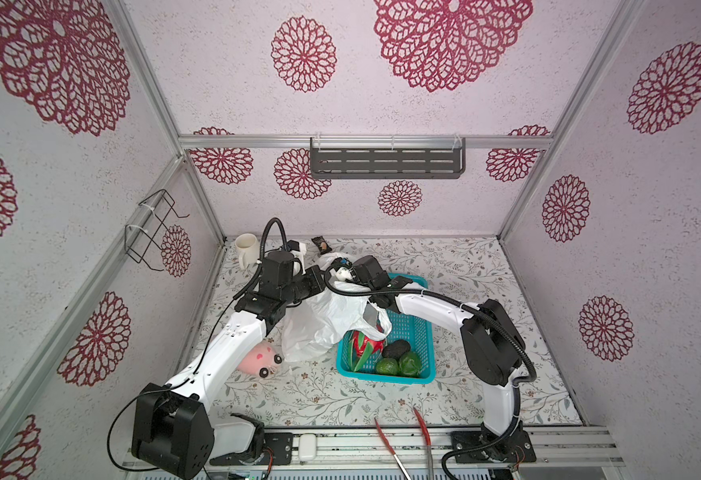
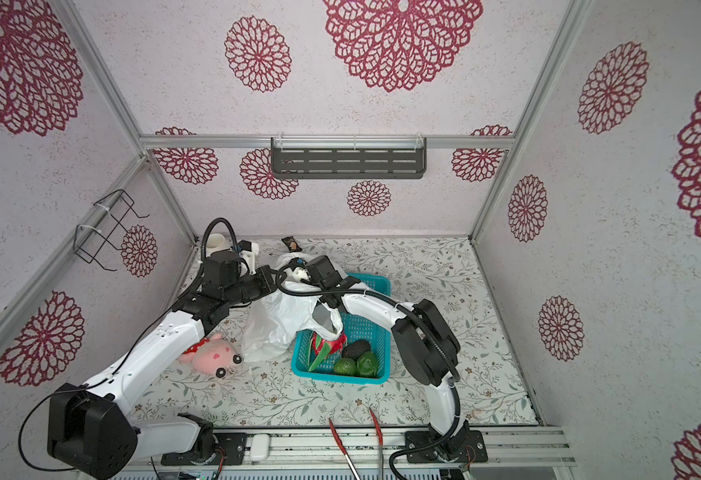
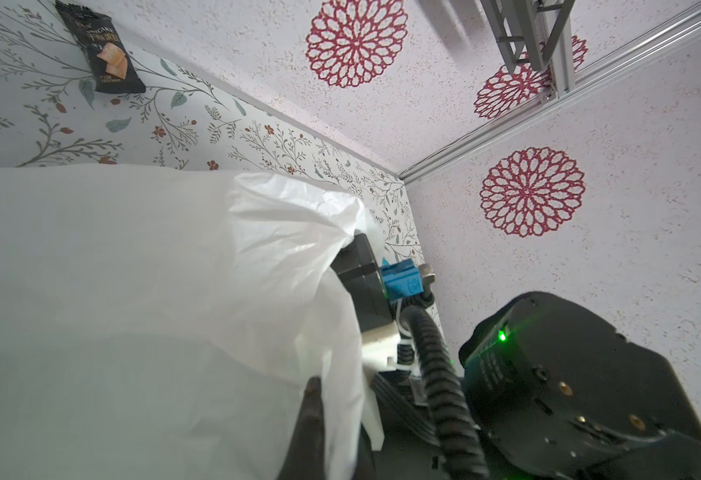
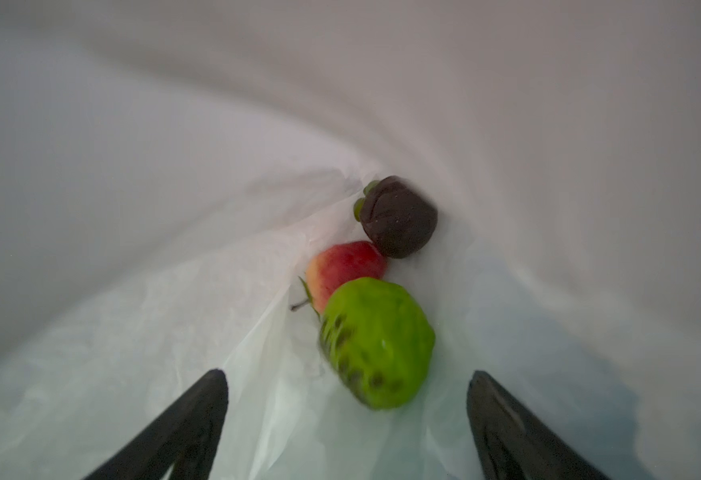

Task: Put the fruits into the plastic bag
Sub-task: 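Withdraw the right gripper from the bag and lower it into the basket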

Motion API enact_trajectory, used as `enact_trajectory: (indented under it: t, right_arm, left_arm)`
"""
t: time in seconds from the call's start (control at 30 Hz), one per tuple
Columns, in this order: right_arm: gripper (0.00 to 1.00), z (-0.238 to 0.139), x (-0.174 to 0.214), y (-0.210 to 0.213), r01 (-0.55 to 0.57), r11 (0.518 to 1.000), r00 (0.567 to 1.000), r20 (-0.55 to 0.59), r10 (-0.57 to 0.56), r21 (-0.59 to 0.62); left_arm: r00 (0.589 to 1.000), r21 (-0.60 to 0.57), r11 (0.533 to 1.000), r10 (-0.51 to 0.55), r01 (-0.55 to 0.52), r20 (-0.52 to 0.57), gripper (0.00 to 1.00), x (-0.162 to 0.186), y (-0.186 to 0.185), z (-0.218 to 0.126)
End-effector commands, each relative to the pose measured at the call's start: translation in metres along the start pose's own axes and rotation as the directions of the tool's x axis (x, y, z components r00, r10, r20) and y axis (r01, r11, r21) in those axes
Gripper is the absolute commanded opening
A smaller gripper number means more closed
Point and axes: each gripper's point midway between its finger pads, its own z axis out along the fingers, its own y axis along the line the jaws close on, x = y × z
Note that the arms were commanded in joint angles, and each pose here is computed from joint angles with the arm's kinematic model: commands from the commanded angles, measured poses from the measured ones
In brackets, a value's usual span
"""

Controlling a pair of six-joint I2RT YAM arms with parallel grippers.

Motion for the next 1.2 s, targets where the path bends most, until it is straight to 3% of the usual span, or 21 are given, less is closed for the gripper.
enact_trajectory:
  t: [0.0,0.4,0.73,0.8,0.97,1.17]
  right_arm:
    - [0.97,-0.034,-0.031,0.014,0.071,0.997,0.993,0.095,-0.074,0.034]
    - [0.97,-0.129,-0.062,0.022,0.118,0.985,0.954,0.263,-0.148,0.125]
    - [0.99,-0.214,-0.022,-0.017,-0.028,0.951,0.932,0.353,-0.087,0.308]
    - [0.99,-0.217,-0.001,-0.028,-0.056,0.937,0.948,0.314,-0.059,0.346]
    - [0.97,-0.197,0.083,-0.049,-0.061,0.919,0.997,0.061,0.041,0.389]
    - [0.95,-0.172,0.152,-0.060,-0.031,0.919,0.975,-0.190,0.114,0.392]
  left_arm:
    - [0.998,0.010,0.999,0.049,-0.049,0.046,0.00,-0.008,-0.007,-0.008]
    - [0.994,0.004,0.997,0.078,-0.079,0.075,0.00,-0.009,-0.001,-0.011]
    - [0.993,0.028,0.997,0.069,-0.072,0.097,0.00,-0.010,-0.001,-0.006]
    - [0.993,0.021,0.997,0.068,-0.070,0.099,0.00,-0.011,0.000,-0.005]
    - [0.991,0.013,0.997,0.078,-0.080,0.104,0.00,-0.013,0.000,-0.005]
    - [0.991,0.001,0.996,0.090,-0.090,0.102,0.00,-0.015,0.001,-0.004]
